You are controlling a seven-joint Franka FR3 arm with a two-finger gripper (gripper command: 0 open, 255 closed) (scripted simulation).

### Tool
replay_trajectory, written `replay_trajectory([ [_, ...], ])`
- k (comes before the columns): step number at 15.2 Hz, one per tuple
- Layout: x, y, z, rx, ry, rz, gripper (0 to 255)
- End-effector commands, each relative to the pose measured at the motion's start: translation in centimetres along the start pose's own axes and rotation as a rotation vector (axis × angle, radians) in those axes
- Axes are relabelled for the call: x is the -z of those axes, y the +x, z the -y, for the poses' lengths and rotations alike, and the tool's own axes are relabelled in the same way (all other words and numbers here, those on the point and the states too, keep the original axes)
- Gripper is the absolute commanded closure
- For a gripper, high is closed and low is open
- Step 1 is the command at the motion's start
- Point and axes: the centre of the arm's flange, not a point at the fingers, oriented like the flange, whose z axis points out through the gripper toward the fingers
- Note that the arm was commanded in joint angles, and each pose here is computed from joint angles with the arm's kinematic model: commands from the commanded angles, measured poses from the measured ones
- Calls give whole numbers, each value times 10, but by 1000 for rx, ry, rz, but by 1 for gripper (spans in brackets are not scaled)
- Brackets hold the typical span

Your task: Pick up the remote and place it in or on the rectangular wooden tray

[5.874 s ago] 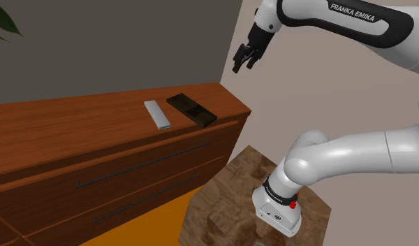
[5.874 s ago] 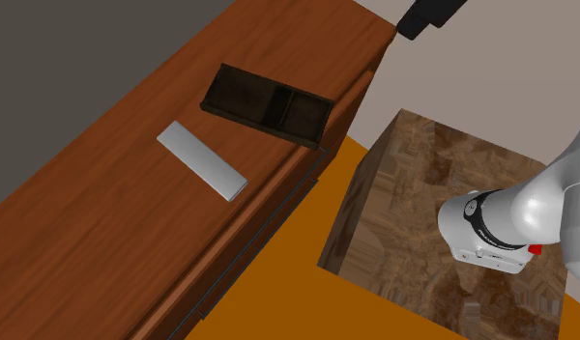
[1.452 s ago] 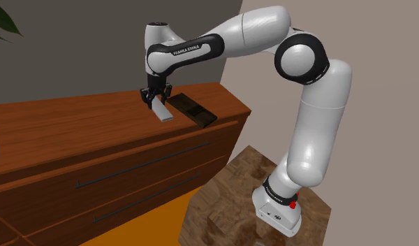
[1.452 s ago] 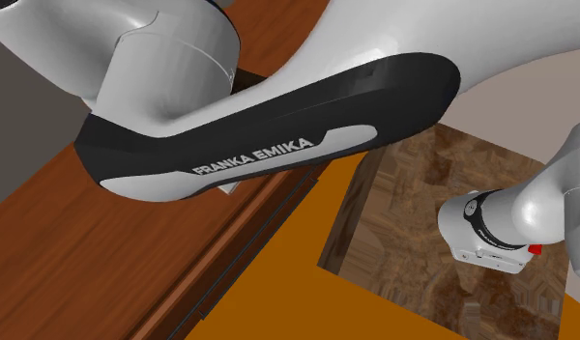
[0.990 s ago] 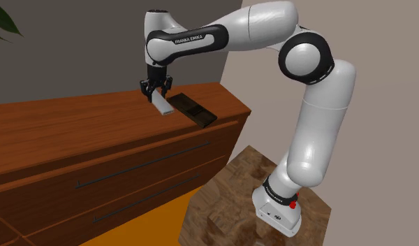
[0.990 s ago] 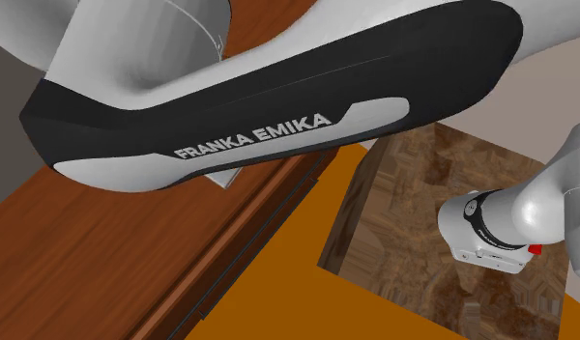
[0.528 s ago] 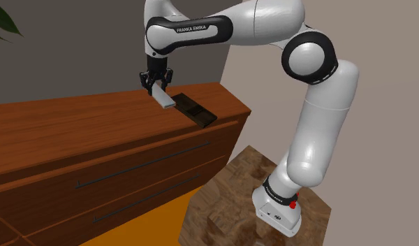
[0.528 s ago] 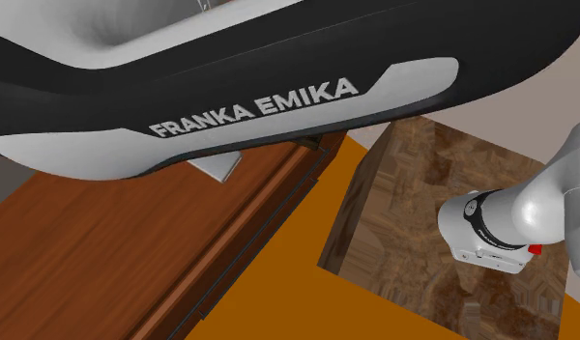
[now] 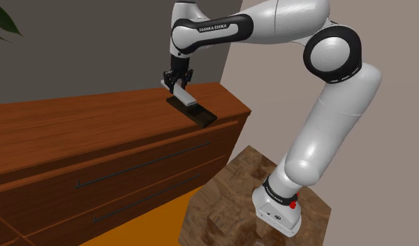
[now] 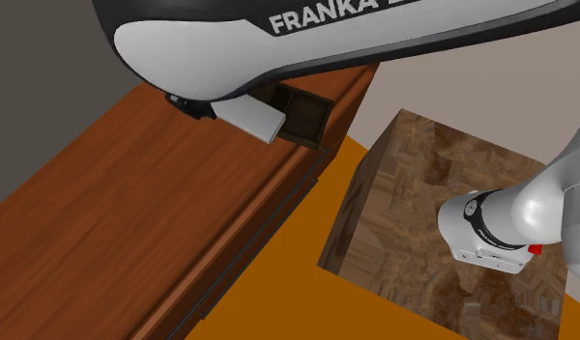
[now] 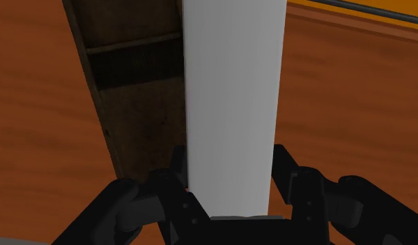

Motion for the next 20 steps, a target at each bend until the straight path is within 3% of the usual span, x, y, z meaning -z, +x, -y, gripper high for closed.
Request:
replay_trajectory([
  [1,2,-10,-24,1,1,-1,255],
  [5,3,-30,-83,1,1,-1,255],
  [20,-73,-30,-81,1,1,-1,255],
])
